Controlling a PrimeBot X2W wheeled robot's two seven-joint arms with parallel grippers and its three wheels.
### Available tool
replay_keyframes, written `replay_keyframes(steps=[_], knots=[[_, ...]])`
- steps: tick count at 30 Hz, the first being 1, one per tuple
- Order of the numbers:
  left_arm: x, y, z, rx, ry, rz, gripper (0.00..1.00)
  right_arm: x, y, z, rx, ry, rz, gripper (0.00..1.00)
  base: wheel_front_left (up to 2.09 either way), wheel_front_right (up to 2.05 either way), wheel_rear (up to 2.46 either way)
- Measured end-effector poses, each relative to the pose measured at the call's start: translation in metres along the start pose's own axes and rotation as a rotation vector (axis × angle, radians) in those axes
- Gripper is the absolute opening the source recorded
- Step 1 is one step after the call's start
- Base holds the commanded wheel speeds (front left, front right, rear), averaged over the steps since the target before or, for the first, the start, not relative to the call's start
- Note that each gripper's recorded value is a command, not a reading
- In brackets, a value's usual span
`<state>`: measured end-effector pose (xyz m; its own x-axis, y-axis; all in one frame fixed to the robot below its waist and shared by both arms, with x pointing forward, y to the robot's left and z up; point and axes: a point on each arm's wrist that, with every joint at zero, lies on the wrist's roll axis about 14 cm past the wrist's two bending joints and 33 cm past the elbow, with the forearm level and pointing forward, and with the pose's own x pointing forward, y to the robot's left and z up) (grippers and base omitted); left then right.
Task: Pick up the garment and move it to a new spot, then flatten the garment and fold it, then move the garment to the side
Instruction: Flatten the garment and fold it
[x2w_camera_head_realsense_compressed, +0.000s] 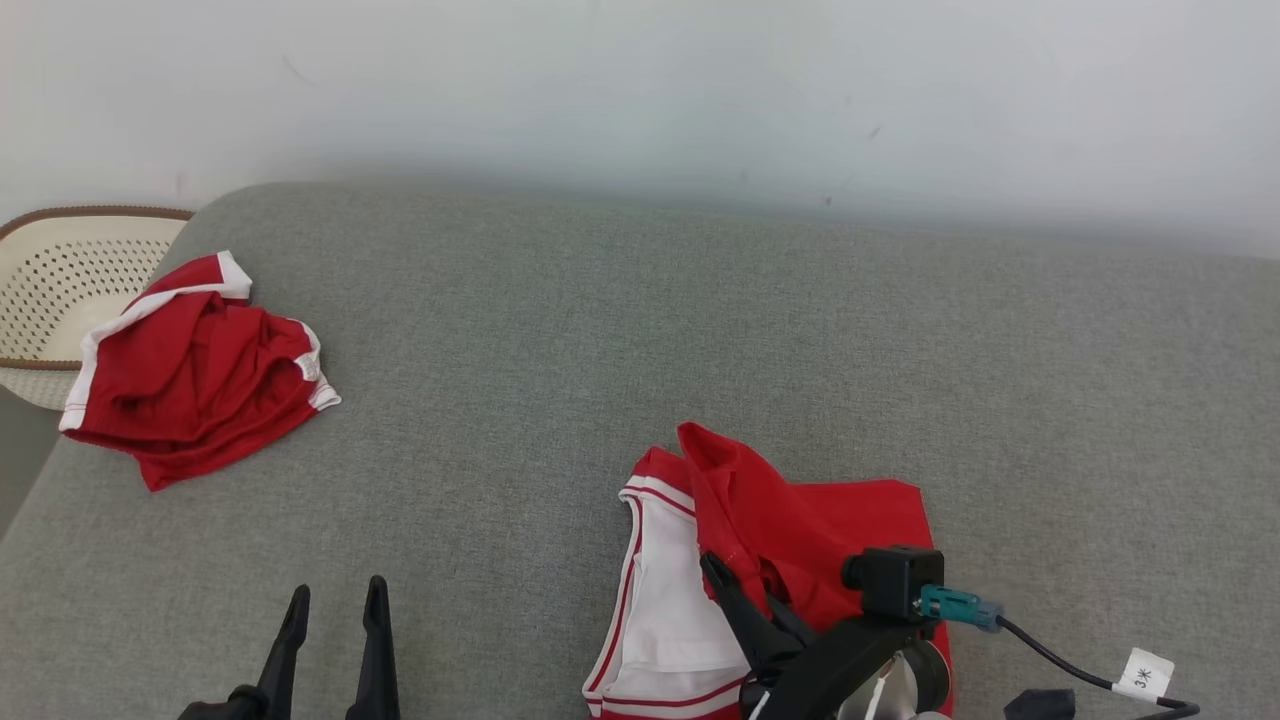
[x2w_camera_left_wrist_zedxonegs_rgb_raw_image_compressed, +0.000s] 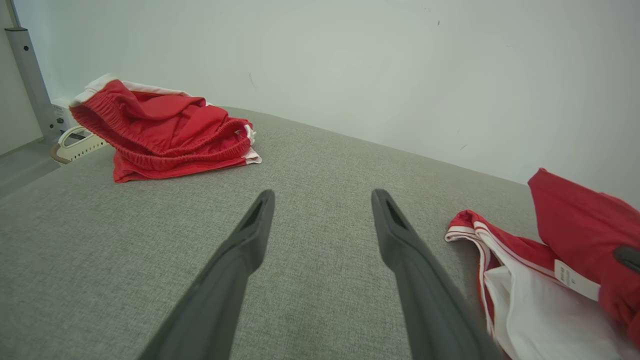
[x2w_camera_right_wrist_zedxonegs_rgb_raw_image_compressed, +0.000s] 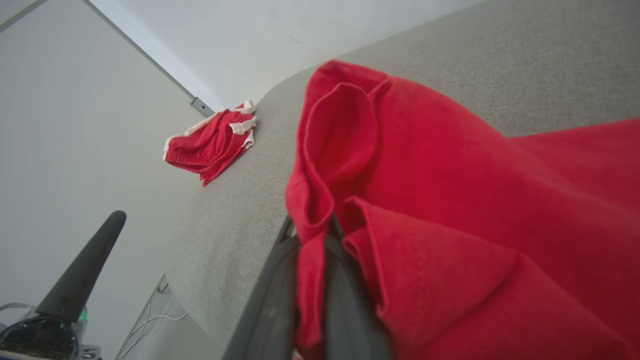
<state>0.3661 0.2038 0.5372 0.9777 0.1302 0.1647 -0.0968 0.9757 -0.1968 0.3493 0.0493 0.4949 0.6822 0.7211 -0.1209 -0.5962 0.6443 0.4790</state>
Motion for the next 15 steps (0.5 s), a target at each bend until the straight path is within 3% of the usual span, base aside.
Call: replay_keyframes(steps=[2, 3, 4, 5, 15], knots=[[0.000, 0.001, -0.001, 0.000, 0.003, 0.002, 1.00, 0.002, 0.000, -0.003, 0.007, 0.006, 0.003, 0.00, 0.00, 0.00, 0.00], [-0.001, 0.000, -0.002, 0.000, 0.005, 0.002, 1.00, 0.002, 0.000, -0.004, 0.008, 0.009, 0.003, 0.25, 0.00, 0.00, 0.00], [-0.001, 0.000, -0.002, 0.000, 0.007, 0.002, 1.00, 0.003, 0.000, -0.004, 0.005, 0.006, 0.005, 0.69, 0.00, 0.00, 0.00], [-0.001, 0.000, -0.003, -0.001, 0.009, 0.002, 1.00, 0.004, 0.001, -0.003, 0.004, 0.000, 0.007, 0.97, 0.00, 0.00, 0.00], [0.000, -0.004, -0.002, -0.007, 0.005, -0.010, 1.00, -0.001, 0.016, 0.040, 0.018, -0.151, 0.050, 1.00, 0.00, 0.00, 0.00]])
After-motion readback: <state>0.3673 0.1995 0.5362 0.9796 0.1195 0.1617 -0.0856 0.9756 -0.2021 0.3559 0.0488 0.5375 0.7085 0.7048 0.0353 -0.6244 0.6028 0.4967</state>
